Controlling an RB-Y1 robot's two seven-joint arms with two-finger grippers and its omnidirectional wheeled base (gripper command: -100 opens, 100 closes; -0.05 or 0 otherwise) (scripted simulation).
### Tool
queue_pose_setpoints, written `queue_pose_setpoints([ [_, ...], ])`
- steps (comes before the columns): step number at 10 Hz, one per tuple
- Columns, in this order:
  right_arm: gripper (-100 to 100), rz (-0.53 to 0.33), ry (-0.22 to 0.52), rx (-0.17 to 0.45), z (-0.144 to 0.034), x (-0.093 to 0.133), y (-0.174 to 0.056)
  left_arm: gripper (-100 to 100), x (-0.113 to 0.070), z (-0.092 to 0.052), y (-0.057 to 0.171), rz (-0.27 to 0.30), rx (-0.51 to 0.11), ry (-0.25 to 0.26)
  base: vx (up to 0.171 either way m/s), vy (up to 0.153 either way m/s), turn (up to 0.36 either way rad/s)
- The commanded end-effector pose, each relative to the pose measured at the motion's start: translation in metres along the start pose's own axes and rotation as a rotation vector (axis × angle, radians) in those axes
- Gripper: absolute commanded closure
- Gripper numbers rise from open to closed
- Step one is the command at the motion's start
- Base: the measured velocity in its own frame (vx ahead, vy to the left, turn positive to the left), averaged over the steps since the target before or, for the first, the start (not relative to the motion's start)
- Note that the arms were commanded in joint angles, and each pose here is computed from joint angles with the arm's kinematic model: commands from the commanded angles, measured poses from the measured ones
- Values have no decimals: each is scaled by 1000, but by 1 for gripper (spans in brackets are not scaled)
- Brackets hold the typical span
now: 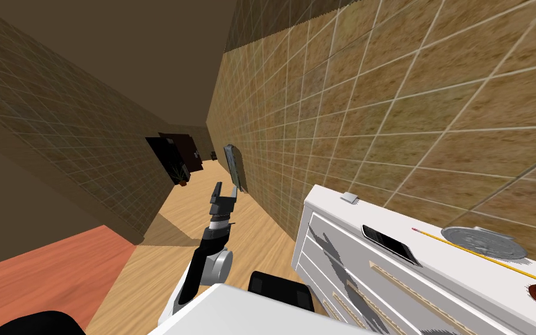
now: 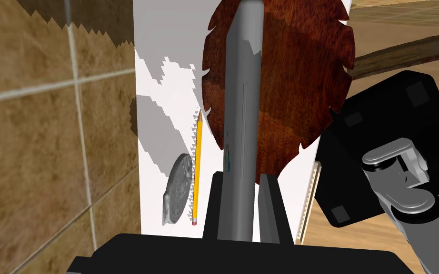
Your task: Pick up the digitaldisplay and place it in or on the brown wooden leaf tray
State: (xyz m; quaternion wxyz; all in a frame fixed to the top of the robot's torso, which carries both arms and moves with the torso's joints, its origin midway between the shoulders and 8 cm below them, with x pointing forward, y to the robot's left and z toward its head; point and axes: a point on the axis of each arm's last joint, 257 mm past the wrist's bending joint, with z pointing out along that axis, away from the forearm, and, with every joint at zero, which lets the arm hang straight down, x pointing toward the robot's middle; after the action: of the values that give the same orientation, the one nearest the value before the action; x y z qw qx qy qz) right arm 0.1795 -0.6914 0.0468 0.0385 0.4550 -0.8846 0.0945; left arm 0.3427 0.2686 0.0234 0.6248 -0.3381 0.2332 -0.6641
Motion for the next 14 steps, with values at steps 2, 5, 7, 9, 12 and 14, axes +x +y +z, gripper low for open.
queue_pose_setpoints([
  [2,100,5,-5,-14,1,0,4,0,0,0,0,0,0,0,-13,-1,30],
  [5,100,5,-5,-14,1,0,4,0,0,0,0,0,0,0,1,-7,-4],
  [7,100,5,-5,-14,1,0,4,0,0,0,0,0,0,0,-11,-18,17],
  [9,100,15,-15,-39,3,1,13,0,0,0,0,0,0,0,-9,-24,11],
  [12,100,15,-15,-39,3,1,13,0,0,0,0,0,0,0,-5,-11,6],
  [14,100,15,-15,-39,3,1,13,0,0,0,0,0,0,0,-6,-14,8],
])
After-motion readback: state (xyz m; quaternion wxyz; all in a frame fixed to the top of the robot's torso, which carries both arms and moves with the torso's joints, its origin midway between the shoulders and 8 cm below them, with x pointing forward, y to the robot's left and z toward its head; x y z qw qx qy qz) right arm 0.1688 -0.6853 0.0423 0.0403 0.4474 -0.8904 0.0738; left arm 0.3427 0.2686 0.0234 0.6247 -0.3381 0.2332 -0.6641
